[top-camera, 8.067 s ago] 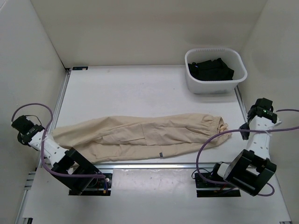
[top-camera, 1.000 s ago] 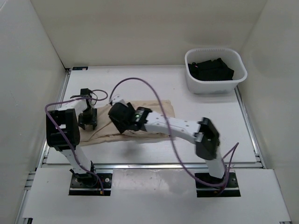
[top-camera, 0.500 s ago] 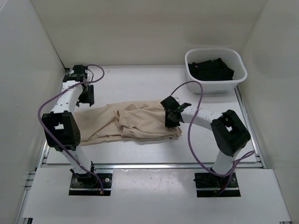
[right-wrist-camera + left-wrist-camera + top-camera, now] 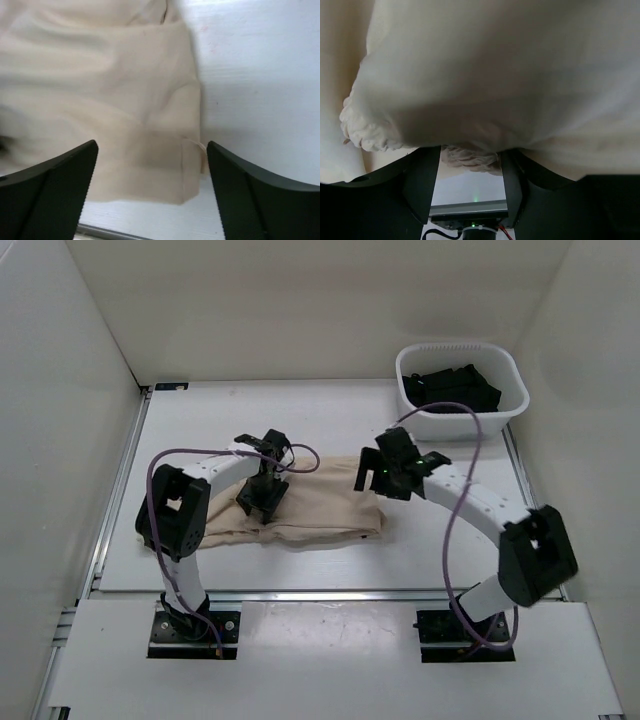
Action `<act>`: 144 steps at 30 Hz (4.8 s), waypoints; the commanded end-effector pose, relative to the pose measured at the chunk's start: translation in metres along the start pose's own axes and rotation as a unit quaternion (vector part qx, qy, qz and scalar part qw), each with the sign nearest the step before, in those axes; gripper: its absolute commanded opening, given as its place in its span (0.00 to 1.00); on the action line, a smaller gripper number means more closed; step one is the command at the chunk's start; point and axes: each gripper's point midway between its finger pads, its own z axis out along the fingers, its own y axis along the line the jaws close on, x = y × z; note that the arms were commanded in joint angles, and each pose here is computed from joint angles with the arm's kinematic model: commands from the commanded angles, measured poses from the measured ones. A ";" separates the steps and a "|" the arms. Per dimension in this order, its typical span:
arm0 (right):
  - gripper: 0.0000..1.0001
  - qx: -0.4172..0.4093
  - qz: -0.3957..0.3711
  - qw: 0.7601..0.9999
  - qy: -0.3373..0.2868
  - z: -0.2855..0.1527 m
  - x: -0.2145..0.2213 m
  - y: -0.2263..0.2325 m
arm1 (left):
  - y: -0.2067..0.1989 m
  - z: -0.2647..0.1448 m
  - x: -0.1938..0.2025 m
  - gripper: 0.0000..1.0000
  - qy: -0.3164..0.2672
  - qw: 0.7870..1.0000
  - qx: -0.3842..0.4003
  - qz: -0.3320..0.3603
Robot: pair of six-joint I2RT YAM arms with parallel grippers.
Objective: Fold and stack the trousers
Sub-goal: Fold the trousers
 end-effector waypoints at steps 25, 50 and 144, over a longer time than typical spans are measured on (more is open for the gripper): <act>0.00 -0.064 0.242 0.968 0.020 -0.060 0.020 -0.127 | 0.056 -0.097 -0.042 0.77 -0.169 0.982 -0.006 -0.088; 0.00 -0.128 -0.179 0.973 0.073 -0.050 -0.024 0.211 | 0.007 0.035 -0.009 0.36 -0.034 0.984 0.143 -0.100; 0.15 -0.265 0.028 0.926 0.269 0.007 0.082 0.003 | 0.120 -0.040 -0.155 0.15 -0.237 0.933 0.206 -0.175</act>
